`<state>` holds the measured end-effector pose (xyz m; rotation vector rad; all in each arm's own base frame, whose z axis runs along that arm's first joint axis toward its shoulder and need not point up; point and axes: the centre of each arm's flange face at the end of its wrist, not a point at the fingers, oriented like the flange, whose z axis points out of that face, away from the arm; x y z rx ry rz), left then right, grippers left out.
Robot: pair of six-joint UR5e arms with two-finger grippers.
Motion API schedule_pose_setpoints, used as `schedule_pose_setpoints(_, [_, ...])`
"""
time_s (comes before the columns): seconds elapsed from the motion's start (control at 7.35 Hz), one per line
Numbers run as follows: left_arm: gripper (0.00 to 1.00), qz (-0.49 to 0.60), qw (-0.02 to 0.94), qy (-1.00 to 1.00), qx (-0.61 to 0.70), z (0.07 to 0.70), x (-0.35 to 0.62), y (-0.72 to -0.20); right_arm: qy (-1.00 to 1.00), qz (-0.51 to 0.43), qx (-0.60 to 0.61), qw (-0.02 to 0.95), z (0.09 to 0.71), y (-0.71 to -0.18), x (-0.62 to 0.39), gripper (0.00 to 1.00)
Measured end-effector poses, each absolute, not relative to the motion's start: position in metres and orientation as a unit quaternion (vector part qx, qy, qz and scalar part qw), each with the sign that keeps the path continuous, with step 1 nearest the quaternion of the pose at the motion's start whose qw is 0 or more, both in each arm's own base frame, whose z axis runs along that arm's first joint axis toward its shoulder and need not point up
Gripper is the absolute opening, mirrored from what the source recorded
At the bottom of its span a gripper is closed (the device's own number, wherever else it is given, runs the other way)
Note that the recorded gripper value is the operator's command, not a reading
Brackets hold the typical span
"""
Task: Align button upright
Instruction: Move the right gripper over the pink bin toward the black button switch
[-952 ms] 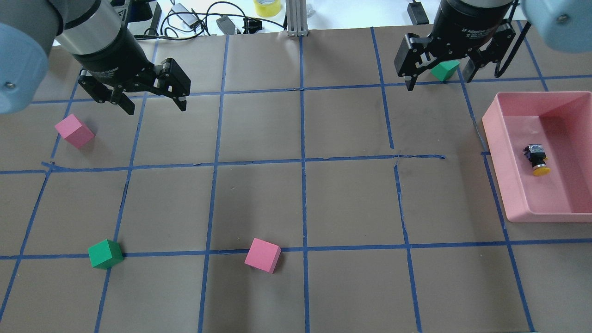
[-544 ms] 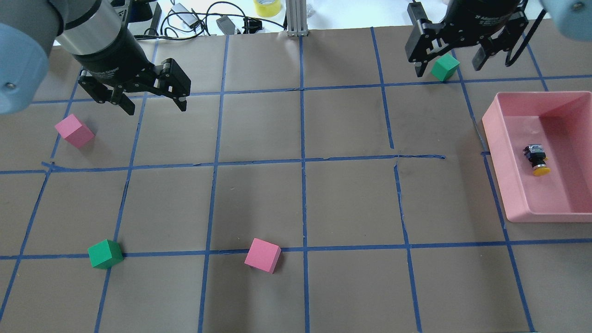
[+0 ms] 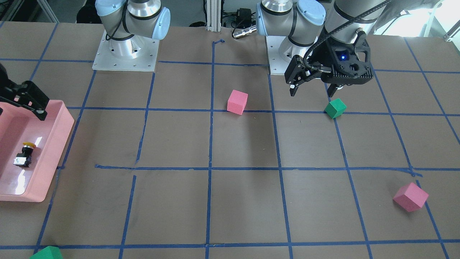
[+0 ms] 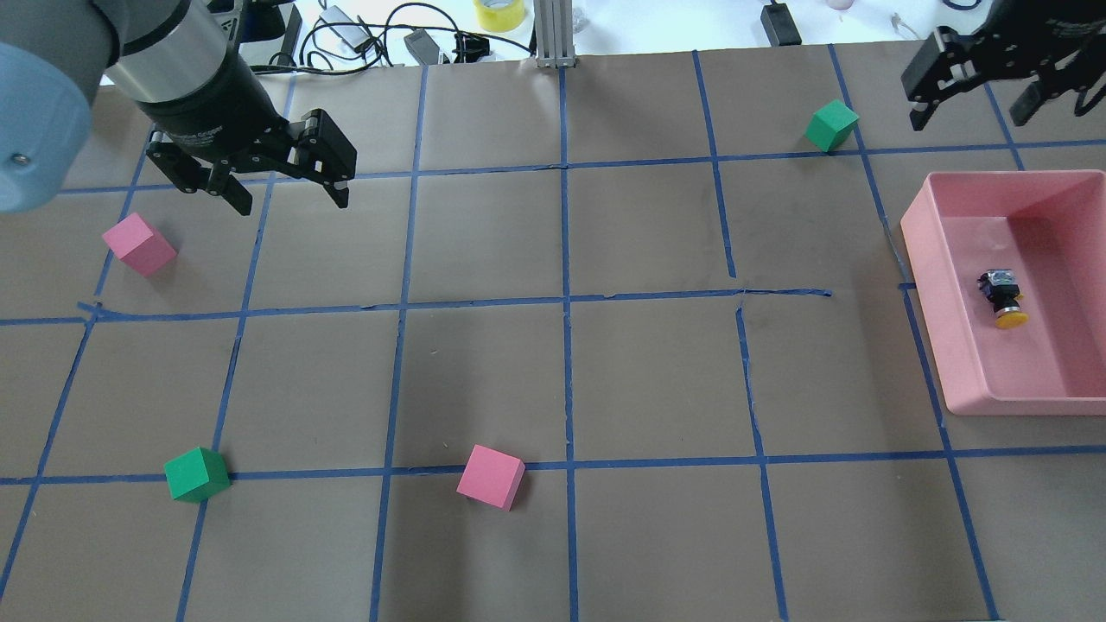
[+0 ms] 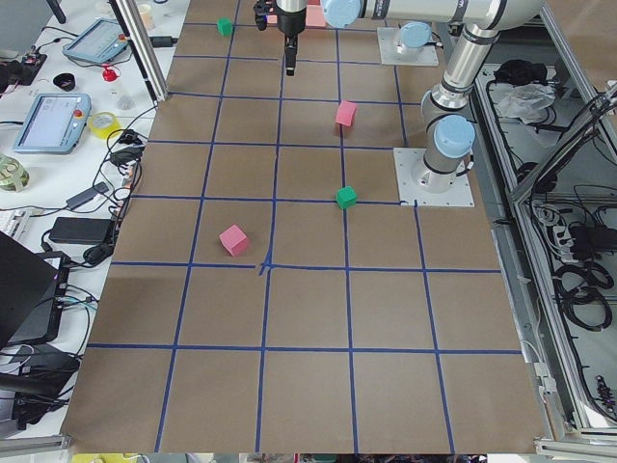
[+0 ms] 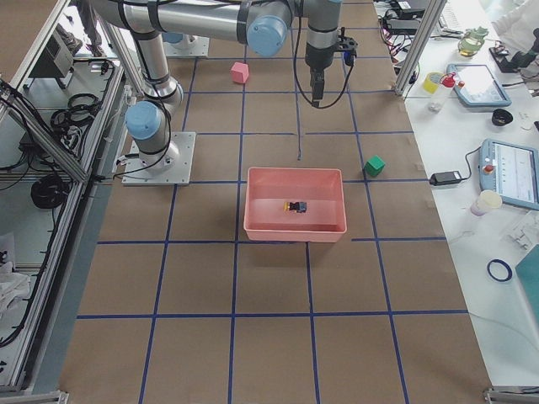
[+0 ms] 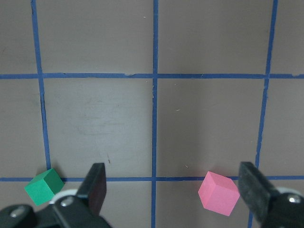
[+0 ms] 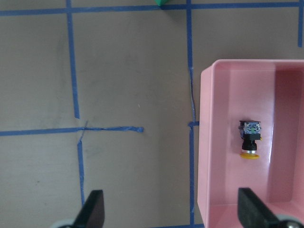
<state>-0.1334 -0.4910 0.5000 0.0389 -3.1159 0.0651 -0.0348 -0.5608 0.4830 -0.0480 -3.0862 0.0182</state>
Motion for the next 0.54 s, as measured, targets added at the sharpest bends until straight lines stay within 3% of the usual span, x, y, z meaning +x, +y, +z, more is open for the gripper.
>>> schedule_pose_setpoints(0.54, [1.0,0.02,0.012,-1.0,0.012,0.499,-0.133,-0.491,-0.998,-0.006,-0.031,0.052,0.377,-0.56,-0.159,1.0])
